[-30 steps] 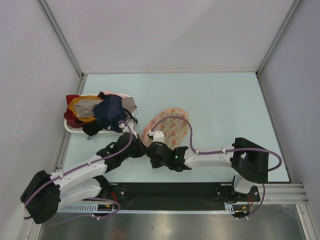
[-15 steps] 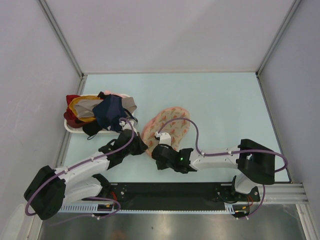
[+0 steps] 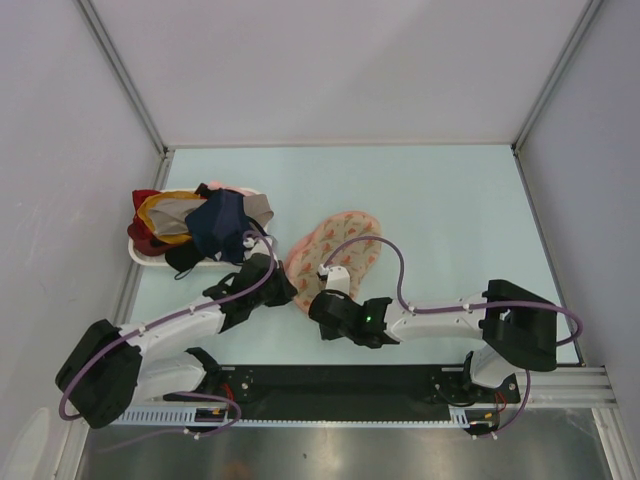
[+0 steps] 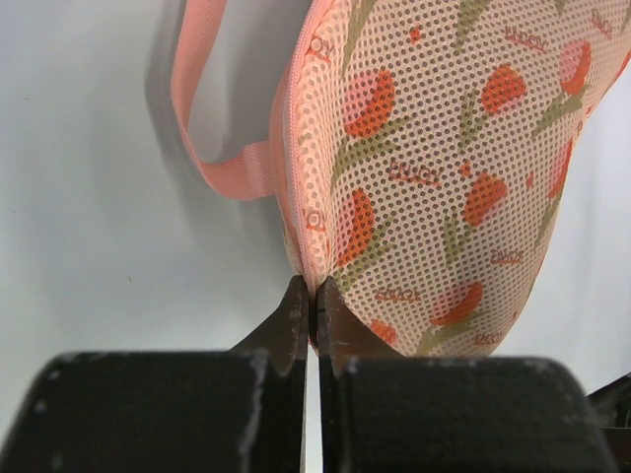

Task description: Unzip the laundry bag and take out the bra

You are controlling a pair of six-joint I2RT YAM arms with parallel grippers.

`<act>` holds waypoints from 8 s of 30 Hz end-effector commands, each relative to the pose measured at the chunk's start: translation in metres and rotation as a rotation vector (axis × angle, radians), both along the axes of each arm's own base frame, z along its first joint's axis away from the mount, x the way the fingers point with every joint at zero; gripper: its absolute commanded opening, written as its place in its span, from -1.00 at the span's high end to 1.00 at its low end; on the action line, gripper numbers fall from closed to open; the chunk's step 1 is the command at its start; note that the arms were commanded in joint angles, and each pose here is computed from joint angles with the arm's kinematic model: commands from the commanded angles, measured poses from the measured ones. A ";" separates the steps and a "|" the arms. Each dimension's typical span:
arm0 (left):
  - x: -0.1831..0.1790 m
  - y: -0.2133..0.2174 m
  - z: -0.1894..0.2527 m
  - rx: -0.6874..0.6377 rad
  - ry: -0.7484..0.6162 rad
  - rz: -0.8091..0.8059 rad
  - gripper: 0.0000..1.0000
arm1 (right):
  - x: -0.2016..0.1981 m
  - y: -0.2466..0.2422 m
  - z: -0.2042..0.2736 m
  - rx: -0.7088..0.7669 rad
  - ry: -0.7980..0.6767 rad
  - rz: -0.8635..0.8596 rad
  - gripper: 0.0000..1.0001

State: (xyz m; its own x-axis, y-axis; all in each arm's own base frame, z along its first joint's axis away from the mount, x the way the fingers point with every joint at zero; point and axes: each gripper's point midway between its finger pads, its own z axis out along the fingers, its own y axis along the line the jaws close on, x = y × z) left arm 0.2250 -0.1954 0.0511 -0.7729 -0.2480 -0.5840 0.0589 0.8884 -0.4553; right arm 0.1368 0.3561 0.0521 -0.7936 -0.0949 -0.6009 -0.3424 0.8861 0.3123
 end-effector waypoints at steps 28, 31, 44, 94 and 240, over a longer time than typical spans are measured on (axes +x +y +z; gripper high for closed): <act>0.024 0.001 0.020 -0.014 -0.090 0.020 1.00 | 0.018 -0.059 -0.005 -0.090 -0.036 -0.122 1.00; 0.024 0.002 0.021 -0.014 -0.092 0.019 1.00 | 0.022 -0.066 -0.007 -0.107 -0.043 -0.134 1.00; 0.023 0.003 0.018 -0.005 -0.085 0.017 0.99 | 0.039 -0.092 -0.015 -0.161 -0.059 -0.185 1.00; -0.035 -0.031 0.008 -0.098 -0.022 -0.089 1.00 | 0.091 -0.166 -0.005 -0.187 -0.092 -0.347 1.00; 0.030 -0.021 0.145 0.153 -0.295 -0.136 -0.99 | 0.124 -0.262 0.098 -0.053 -0.220 -0.610 -0.69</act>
